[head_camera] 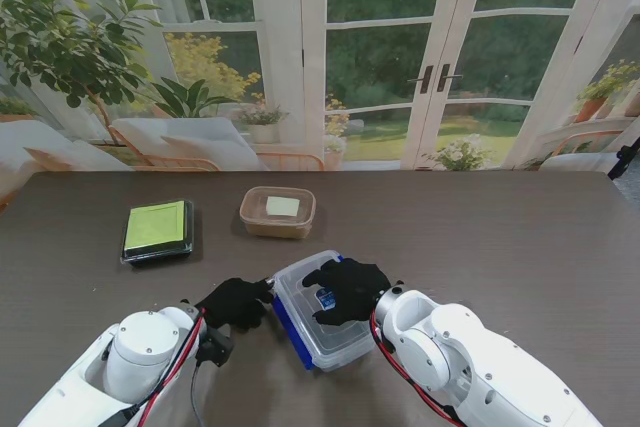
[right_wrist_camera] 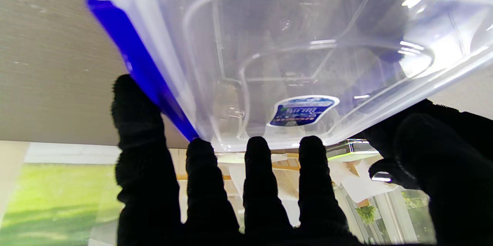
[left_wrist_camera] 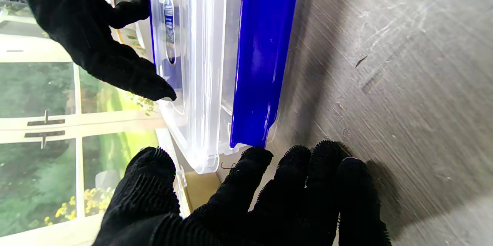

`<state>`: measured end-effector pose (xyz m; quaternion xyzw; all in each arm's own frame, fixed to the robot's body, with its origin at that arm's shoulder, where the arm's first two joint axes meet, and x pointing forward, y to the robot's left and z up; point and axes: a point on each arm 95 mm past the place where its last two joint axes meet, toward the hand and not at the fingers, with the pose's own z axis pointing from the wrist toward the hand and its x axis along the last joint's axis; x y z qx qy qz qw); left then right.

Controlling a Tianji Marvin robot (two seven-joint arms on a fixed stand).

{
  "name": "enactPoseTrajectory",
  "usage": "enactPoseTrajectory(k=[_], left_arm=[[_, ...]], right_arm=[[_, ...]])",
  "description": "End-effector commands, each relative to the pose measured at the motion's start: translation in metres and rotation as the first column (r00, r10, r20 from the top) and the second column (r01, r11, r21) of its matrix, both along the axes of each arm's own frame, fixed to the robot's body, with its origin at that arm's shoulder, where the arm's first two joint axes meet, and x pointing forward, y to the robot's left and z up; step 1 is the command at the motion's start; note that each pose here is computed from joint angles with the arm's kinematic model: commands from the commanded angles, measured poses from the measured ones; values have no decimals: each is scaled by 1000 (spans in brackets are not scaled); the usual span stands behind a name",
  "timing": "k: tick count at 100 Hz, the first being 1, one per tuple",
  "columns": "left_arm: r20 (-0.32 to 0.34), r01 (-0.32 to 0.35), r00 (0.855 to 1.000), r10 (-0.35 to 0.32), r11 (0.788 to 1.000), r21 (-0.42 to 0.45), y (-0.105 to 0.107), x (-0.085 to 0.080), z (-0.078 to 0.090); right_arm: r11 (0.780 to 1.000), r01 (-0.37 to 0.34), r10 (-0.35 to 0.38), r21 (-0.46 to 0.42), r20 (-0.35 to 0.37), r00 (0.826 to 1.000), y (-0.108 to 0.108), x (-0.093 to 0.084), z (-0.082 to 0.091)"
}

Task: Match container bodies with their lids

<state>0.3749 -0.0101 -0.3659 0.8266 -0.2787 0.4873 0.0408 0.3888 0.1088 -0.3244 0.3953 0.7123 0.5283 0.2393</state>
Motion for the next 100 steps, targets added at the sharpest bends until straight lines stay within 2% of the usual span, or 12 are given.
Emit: enactPoseTrajectory(k=[1, 26, 44, 61, 76, 89, 100], left_arm=[[-37, 19, 999, -20, 1000, -16, -7, -11, -10], [-52, 14, 999, -15, 1000, -27, -8, -10, -11], [-43, -32, 999, 28, 995, -92, -10, -11, -8], [-31, -78, 997, 73, 979, -186, -10, -13, -1], [-22, -94, 996, 92, 973, -209, -10, -14, 3], [-11, -97, 995, 96, 979, -177, -9, -15, 3], [21, -78, 997, 80, 996, -53, -7, -14, -1]], right_arm=[[999, -15, 11, -36, -94, 995, 1, -16, -29], [999, -15, 11, -37, -97, 995, 1, -16, -30], [999, -19, 15, -41, -99, 995, 0, -16, -31], [999, -21, 17, -41, -103, 995, 1, -16, -31], [999, -22, 18, -41, -104, 994, 2, -17, -32], [999, -22, 17, -42, -106, 994, 2, -17, -32], [999, -23, 19, -44, -107, 994, 2, -17, -32]])
